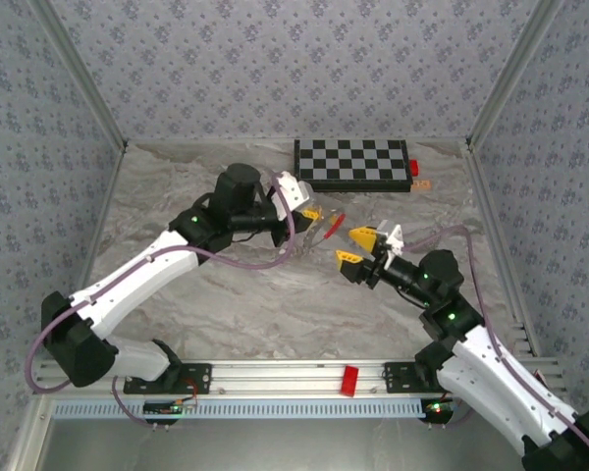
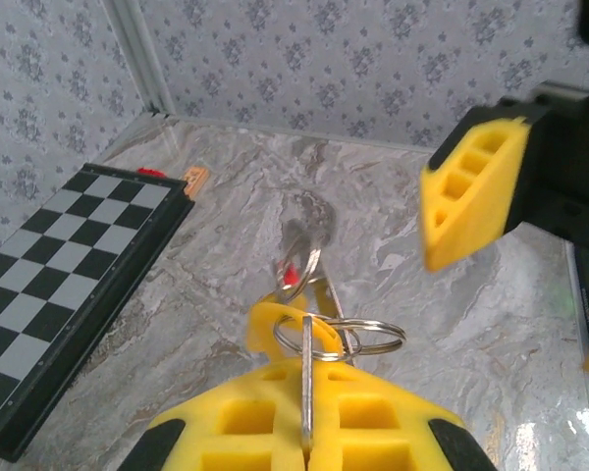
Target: Put the keys on the keyring
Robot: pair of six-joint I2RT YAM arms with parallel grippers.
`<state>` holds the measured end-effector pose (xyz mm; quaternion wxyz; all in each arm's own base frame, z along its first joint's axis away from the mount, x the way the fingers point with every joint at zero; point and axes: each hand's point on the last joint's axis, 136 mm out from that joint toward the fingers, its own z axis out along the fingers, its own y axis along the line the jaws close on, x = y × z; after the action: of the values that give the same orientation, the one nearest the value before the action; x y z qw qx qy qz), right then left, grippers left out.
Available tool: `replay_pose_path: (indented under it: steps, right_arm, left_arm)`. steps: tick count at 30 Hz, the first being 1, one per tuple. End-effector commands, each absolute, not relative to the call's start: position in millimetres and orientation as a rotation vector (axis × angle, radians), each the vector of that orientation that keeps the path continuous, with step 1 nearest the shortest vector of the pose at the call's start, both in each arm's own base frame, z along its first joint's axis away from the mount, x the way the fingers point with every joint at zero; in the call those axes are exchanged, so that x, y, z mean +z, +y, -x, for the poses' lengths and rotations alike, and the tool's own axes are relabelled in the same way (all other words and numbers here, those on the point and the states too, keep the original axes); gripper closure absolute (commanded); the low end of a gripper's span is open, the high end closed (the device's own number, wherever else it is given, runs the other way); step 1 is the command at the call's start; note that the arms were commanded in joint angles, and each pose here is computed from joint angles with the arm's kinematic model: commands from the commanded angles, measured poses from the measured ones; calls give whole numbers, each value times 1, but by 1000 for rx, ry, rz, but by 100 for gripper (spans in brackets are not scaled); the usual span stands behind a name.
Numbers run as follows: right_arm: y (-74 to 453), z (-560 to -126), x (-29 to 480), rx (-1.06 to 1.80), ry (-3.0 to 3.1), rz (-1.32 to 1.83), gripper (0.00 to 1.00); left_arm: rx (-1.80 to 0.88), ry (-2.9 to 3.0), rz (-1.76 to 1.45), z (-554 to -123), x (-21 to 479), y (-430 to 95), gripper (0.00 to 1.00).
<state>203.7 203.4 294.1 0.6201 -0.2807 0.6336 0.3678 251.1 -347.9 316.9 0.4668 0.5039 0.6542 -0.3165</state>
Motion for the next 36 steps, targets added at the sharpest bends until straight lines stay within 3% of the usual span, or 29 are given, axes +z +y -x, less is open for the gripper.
replay_pose_path:
  steps: [1,3,6,9,20,36]
  right_arm:
    - [186,-208,288,784,1500,546,32]
    - [176,-208,287,756,1504,502,26]
    - [161,-211,284,698,1525,426,6]
    - [147,-215,279,640,1545,357,0]
    - [80,-224,260,396,1604,24,0]
    - [65,-225,251,351,1598,-51,0]
  left_arm:
    - [-751,1616,-1256,-256,321,-353,100]
    - [-727,1650,-1250,-266,315,-357,100]
    - [-699,1707,-1240,-280,307,-364,100]
    - [-696,1753,-1237,-292,299,-376,100]
    - [-555,1926,-1231,-344,244,-431,100]
    - [-492,2069,-1302,-390,170,-470,100]
